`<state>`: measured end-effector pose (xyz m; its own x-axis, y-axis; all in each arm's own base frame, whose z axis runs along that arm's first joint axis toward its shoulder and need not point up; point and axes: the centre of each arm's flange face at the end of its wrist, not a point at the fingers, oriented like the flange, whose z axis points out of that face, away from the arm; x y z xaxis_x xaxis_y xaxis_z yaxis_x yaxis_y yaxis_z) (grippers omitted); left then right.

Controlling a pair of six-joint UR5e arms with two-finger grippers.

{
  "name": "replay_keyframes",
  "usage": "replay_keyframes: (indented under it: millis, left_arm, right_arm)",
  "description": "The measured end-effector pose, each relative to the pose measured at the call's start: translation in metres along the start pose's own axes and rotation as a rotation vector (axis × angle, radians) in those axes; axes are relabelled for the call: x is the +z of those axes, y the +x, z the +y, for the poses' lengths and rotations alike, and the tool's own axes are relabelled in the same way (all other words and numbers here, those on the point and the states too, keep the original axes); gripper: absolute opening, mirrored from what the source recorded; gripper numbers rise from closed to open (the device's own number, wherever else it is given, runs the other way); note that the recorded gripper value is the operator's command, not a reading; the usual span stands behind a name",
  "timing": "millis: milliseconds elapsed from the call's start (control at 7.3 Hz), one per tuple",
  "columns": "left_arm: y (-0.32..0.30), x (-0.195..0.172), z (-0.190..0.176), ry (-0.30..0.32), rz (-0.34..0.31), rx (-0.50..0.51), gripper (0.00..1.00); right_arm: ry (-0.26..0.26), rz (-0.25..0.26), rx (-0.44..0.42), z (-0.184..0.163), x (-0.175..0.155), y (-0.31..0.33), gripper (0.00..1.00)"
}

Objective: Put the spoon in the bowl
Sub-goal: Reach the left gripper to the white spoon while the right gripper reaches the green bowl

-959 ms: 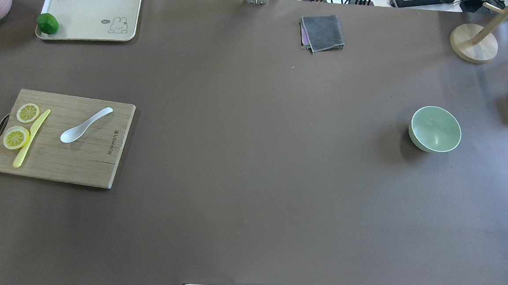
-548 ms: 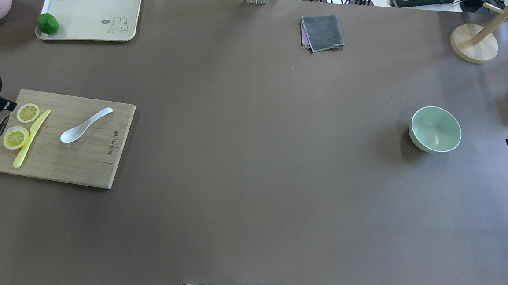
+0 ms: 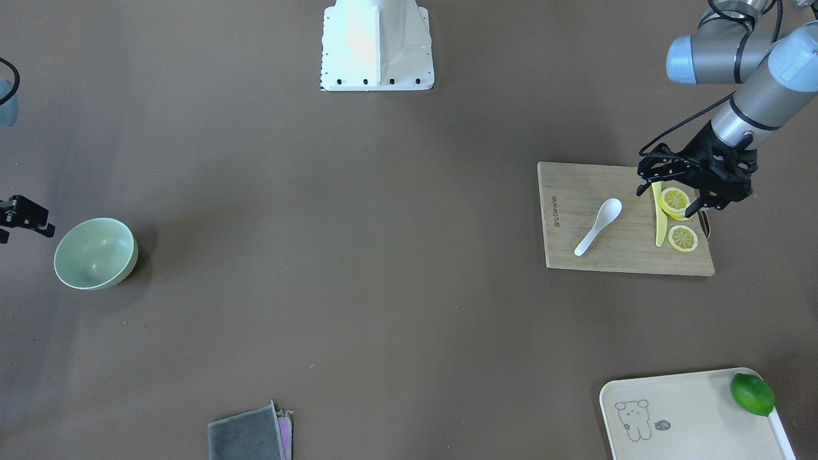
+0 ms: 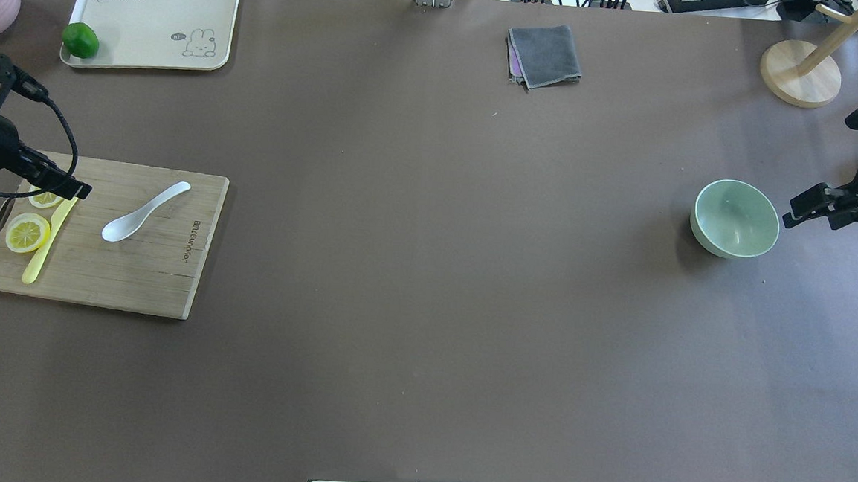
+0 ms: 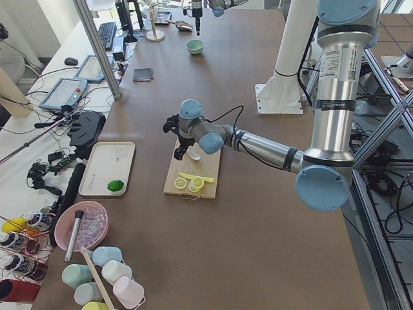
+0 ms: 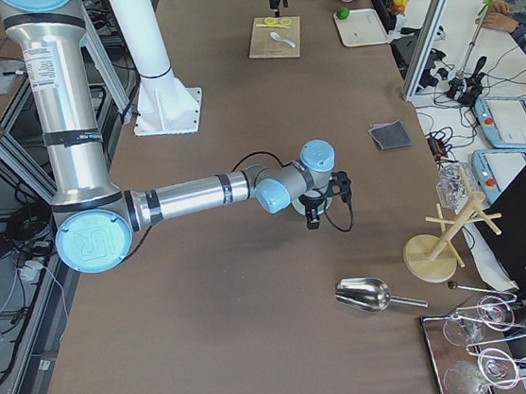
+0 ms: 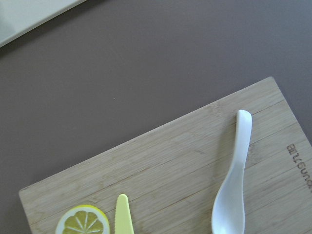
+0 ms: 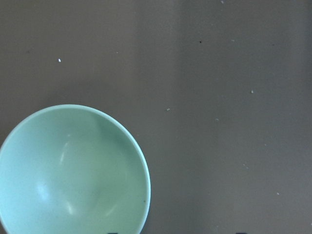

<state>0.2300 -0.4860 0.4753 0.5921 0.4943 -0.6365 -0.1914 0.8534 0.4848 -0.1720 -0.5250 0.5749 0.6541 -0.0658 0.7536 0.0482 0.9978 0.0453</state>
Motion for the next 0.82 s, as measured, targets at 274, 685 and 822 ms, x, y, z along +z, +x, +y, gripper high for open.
replay_keyframes:
  millis: [274,685,822]
  left_arm:
    - [0.017,0.018,-0.015,-0.003,-0.004,0.005,0.97]
    - [0.048,0.046,-0.024,-0.022,0.005,-0.017,0.97]
    - [0.055,0.055,-0.03,-0.02,-0.006,-0.013,0.95]
  right_arm:
    - [-0.018,0.021,0.0,-0.012,0.021,-0.009,0.02]
    - [-0.024,0.014,0.0,-0.013,0.025,-0.022,0.0]
    - [-0.018,-0.006,0.016,-0.01,0.022,-0.049,0.0]
